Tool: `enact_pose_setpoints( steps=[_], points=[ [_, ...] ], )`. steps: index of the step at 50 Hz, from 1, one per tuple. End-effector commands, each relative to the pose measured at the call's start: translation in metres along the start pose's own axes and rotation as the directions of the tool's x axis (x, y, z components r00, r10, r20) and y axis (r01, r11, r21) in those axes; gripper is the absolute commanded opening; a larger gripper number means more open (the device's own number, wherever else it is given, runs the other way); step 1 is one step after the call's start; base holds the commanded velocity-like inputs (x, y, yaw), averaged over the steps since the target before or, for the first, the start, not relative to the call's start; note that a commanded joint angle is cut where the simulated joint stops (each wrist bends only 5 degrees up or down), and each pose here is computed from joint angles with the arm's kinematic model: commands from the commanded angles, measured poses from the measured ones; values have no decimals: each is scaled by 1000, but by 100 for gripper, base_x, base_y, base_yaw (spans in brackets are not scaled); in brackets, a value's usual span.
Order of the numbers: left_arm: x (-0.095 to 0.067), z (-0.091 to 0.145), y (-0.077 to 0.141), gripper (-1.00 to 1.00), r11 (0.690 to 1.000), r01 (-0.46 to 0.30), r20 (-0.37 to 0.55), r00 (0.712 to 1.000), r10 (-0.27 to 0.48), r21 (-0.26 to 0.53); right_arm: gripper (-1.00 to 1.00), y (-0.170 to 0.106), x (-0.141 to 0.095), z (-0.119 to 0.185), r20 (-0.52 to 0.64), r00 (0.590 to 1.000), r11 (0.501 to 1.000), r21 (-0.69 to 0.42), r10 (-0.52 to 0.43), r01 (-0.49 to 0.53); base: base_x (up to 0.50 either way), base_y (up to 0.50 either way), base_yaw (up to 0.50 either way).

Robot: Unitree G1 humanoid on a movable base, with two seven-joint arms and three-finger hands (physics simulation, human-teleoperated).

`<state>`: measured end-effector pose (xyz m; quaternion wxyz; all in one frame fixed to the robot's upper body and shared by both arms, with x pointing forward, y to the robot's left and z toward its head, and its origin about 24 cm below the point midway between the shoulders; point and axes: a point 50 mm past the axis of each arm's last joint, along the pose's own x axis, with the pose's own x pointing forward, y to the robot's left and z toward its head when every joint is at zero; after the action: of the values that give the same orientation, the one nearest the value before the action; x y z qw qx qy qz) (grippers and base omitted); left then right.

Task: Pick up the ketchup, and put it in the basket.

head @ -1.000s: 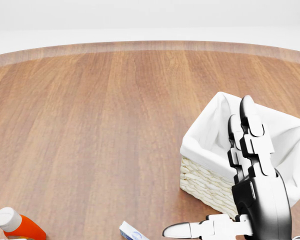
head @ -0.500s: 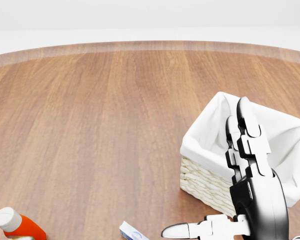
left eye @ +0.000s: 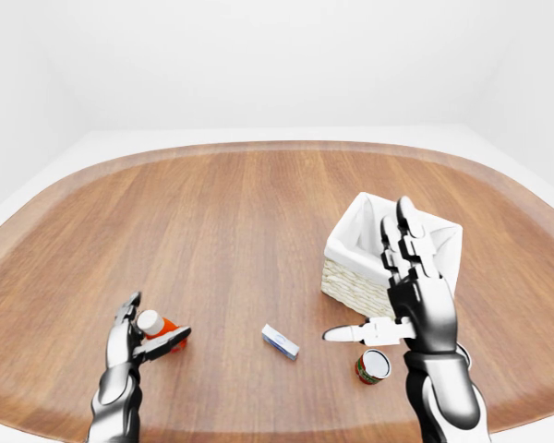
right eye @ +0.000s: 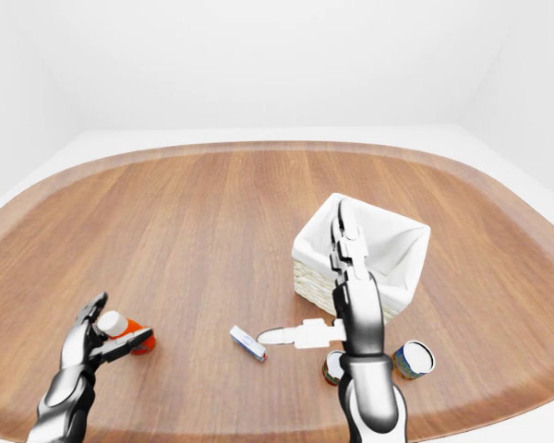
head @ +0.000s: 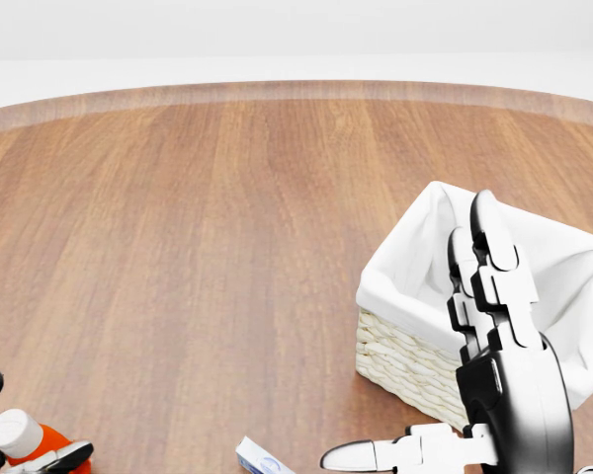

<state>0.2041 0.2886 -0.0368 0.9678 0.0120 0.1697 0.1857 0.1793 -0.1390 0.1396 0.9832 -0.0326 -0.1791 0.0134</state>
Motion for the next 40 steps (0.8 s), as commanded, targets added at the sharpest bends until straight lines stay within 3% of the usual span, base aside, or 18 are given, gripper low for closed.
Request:
enact_pose_setpoints(
  steps=[1,26,32,34,38,40],
  points=[
    [10,-20,-4,-94,1000,3,-120,993,-2,7,100,0,0,1,3,1000,1000,1,-1,1,0,0,0],
    [10,-27,-5,-93,1000,4,-160,987,-1,19,100,3,-1,0,-3,1000,1000,2,9,-9,0,0,0],
    [7,-7,-10,-94,1000,24,-50,998,-24,8,100,2,-1,2,4,1000,1000,1,7,-7,0,0,0],
    [2,8,-14,-94,999,49,33,998,-48,-17,100,2,-1,2,4,1000,1000,2,6,-6,0,0,0],
    [-22,38,-27,-94,994,112,208,972,-107,-11,100,1,-2,3,8,1000,1000,-1,2,-2,0,0,0],
    [-23,39,-27,-94,993,114,215,971,-109,-13,100,1,-2,3,8,1000,1000,-1,2,-2,0,0,0]
  ],
)
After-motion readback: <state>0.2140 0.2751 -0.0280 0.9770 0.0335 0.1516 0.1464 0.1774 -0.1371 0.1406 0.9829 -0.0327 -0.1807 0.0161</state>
